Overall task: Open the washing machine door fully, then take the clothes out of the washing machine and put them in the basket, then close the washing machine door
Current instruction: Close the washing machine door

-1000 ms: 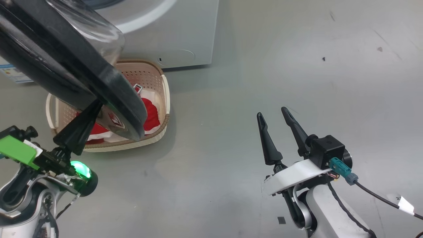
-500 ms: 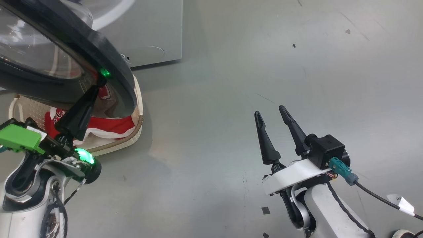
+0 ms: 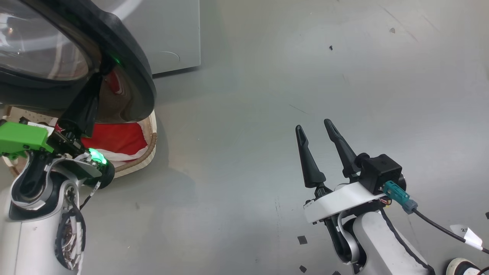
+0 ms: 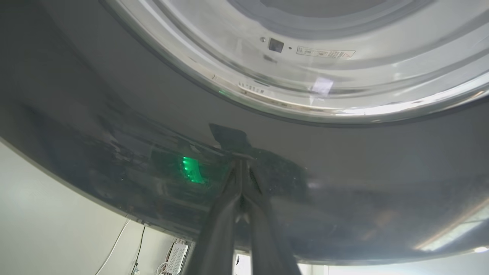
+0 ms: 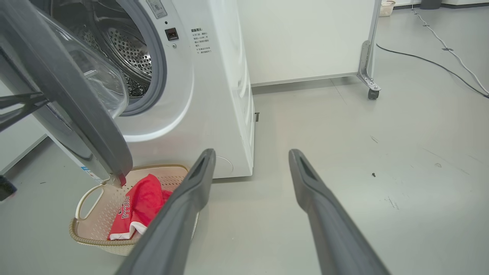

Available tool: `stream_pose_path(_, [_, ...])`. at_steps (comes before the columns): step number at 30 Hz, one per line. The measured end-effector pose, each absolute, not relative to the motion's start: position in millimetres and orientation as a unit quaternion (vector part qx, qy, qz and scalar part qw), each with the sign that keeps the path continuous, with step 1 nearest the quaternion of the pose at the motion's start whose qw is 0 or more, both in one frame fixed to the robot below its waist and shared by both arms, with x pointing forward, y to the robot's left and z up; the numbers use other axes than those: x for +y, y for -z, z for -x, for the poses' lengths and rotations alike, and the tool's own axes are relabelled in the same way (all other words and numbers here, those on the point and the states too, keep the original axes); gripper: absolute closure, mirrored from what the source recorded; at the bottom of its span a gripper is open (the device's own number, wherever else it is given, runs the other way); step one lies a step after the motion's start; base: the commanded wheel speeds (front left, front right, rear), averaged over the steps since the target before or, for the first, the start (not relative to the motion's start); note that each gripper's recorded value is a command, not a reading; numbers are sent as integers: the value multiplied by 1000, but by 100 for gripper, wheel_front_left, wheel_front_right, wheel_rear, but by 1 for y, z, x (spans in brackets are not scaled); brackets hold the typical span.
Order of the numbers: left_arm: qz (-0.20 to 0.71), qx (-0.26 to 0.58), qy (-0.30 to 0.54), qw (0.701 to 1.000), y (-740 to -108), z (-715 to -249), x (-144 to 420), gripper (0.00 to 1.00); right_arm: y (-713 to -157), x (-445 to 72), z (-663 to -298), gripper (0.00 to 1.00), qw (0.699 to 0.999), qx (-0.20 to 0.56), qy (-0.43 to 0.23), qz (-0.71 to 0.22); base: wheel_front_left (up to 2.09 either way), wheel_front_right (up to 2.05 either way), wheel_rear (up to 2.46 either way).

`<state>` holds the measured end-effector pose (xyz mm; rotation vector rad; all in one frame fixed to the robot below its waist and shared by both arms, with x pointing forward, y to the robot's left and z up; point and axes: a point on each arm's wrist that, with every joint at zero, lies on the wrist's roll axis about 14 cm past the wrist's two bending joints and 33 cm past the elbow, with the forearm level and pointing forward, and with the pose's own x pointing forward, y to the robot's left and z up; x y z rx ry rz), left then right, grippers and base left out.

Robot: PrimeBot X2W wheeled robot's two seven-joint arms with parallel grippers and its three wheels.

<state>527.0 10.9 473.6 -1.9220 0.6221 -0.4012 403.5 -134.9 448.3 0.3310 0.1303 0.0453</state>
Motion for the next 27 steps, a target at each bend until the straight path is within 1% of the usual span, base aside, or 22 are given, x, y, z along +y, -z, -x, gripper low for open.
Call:
stream_pose_path(15, [799, 264, 190, 506, -489, -532, -12, 100, -449, -134, -404, 0, 984, 64, -23, -167, 0, 0, 0])
stream_pose_path(23, [795, 266, 194, 509, -491, -534, -17, 100, -451, -140, -405, 0, 984, 60, -13, -169, 0, 0, 0])
stream_pose_path(27, [788, 271, 192, 519, -488, -529, -18, 100, -454, -143, -407, 0, 984, 54, -8, -170, 0, 0, 0])
